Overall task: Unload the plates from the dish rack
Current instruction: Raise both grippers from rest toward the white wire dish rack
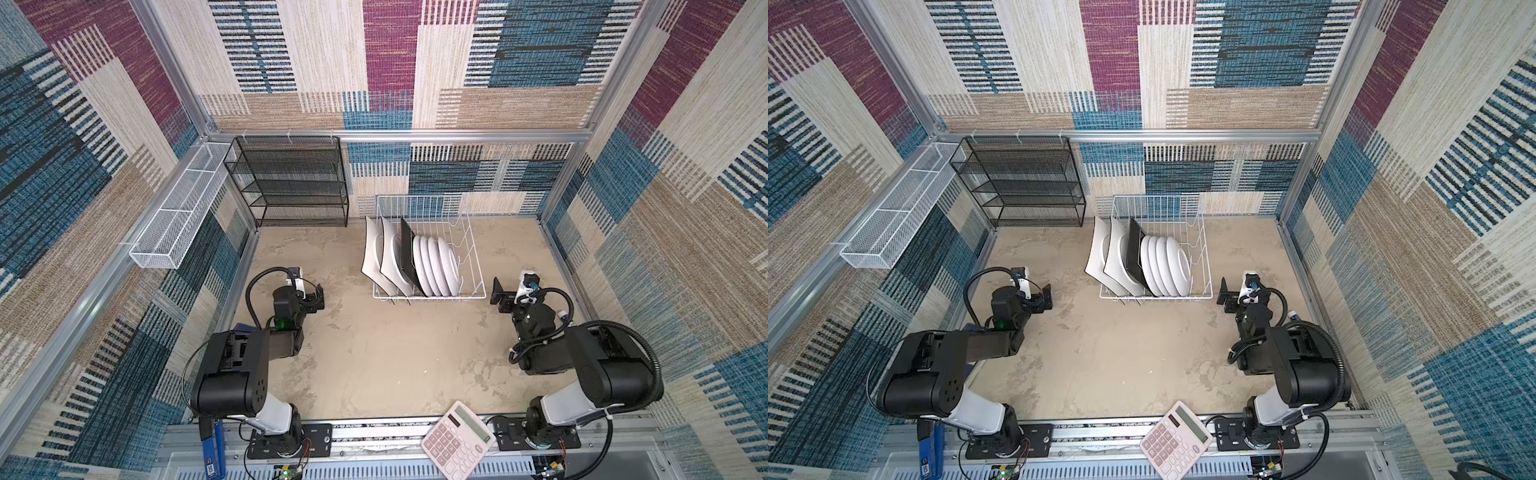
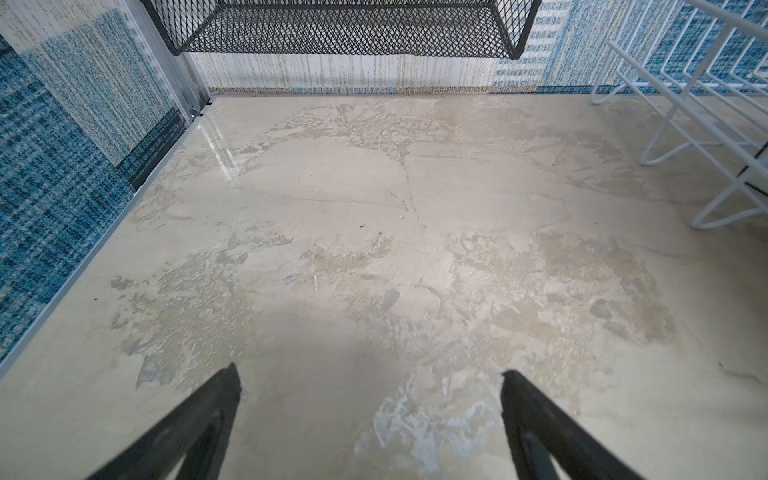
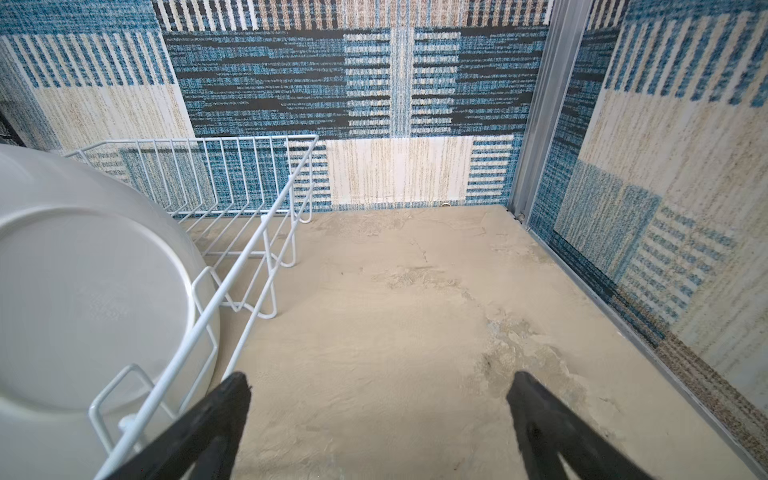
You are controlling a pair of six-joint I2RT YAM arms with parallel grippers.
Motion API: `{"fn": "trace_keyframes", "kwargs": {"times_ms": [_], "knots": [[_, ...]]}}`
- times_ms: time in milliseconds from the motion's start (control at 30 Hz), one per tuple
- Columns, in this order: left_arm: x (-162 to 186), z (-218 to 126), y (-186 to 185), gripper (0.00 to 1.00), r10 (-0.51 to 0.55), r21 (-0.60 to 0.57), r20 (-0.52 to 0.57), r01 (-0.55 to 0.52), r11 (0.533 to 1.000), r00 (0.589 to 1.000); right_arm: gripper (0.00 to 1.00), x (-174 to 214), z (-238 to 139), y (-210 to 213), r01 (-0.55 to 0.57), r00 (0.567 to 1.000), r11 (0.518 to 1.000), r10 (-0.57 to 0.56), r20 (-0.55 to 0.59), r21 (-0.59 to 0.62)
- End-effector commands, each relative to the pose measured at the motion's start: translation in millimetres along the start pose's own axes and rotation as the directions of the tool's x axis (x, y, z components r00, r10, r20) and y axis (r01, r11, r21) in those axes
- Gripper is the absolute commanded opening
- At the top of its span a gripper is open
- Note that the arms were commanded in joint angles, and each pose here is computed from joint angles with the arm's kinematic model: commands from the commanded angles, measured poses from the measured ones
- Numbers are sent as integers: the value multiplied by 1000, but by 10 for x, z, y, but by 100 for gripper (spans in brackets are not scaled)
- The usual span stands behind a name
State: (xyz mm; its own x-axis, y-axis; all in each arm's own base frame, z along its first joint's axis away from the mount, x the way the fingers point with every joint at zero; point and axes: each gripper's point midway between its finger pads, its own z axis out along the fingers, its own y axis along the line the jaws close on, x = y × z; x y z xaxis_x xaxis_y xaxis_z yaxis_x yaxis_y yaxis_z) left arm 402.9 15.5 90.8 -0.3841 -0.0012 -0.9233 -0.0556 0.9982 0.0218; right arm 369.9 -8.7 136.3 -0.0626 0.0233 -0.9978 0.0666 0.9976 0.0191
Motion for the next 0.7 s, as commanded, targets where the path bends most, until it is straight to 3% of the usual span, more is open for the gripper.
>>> {"fn": "trace_keyframes", "kwargs": {"times_ms": [0,667], "knots": [[-17,11,-18,100,-3,12,2,3,1000,1000,99,-93,6,34,-3,999,1000,3,35,-16],[-22,-1,-20,100,-3,14,6,3,1000,1000,99,-84,12,30,-2,1000,1000,3,31,-15]]}}
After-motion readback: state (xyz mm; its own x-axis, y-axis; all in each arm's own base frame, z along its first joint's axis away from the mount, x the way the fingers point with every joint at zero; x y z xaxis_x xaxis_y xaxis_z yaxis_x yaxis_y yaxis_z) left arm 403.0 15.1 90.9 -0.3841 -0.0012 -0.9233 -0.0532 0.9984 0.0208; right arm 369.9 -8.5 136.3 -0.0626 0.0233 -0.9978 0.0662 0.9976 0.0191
